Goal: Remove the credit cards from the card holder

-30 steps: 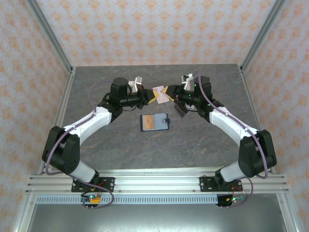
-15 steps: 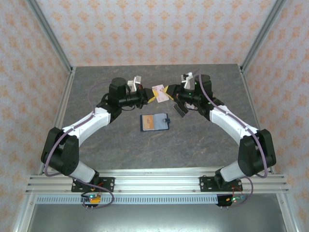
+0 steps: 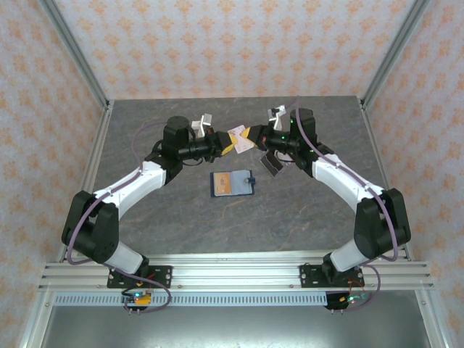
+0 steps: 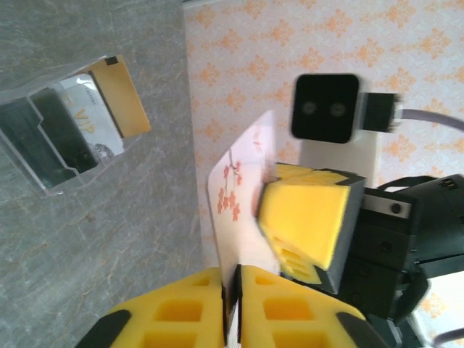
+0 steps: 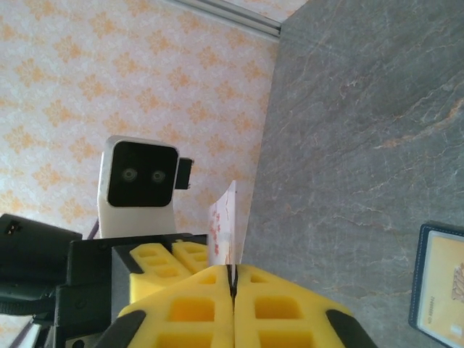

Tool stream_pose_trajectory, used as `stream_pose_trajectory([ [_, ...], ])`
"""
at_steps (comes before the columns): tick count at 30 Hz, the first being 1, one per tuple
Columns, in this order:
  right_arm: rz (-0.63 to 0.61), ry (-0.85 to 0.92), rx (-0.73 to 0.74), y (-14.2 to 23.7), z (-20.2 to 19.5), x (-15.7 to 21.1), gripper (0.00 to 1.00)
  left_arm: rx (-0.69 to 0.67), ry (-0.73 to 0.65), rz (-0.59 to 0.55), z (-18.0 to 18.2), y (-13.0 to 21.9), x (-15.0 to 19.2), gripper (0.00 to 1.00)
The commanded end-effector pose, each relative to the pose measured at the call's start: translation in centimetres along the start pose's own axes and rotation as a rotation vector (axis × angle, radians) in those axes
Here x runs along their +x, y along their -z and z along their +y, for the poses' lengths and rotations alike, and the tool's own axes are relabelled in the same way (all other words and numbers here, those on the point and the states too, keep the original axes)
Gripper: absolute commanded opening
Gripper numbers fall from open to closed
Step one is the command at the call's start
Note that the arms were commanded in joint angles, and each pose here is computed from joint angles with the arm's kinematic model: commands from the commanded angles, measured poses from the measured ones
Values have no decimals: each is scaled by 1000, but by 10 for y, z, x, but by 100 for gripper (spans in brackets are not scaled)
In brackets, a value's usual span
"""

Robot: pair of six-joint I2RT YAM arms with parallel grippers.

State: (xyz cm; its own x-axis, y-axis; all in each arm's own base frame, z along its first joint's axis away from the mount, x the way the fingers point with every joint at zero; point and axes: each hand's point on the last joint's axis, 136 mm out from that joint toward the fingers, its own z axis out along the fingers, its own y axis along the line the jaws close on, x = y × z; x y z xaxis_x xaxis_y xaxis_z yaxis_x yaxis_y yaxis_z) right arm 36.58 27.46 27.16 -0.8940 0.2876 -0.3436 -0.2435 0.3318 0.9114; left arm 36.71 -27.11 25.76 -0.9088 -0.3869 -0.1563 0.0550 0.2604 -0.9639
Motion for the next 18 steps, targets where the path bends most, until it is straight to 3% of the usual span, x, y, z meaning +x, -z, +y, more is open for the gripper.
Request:
stream_pose_trajectory([
  [1, -5, 125, 56, 2, 5, -4, 0, -57, -20, 24, 9, 2, 7, 26],
  [4, -57, 209, 183, 16, -12, -15, 0, -179, -38, -4, 31, 12, 3, 45],
  [8, -129, 302, 365, 46, -50, -35, 0, -359, -60, -50, 62, 30, -4, 62],
  [14, -194, 469, 673, 94, -105, -59, 0, -591, -74, -136, 101, 69, -18, 77],
  [18, -174, 505, 698, 101, -126, -67, 0, -690, -91, -172, 115, 91, -23, 86],
])
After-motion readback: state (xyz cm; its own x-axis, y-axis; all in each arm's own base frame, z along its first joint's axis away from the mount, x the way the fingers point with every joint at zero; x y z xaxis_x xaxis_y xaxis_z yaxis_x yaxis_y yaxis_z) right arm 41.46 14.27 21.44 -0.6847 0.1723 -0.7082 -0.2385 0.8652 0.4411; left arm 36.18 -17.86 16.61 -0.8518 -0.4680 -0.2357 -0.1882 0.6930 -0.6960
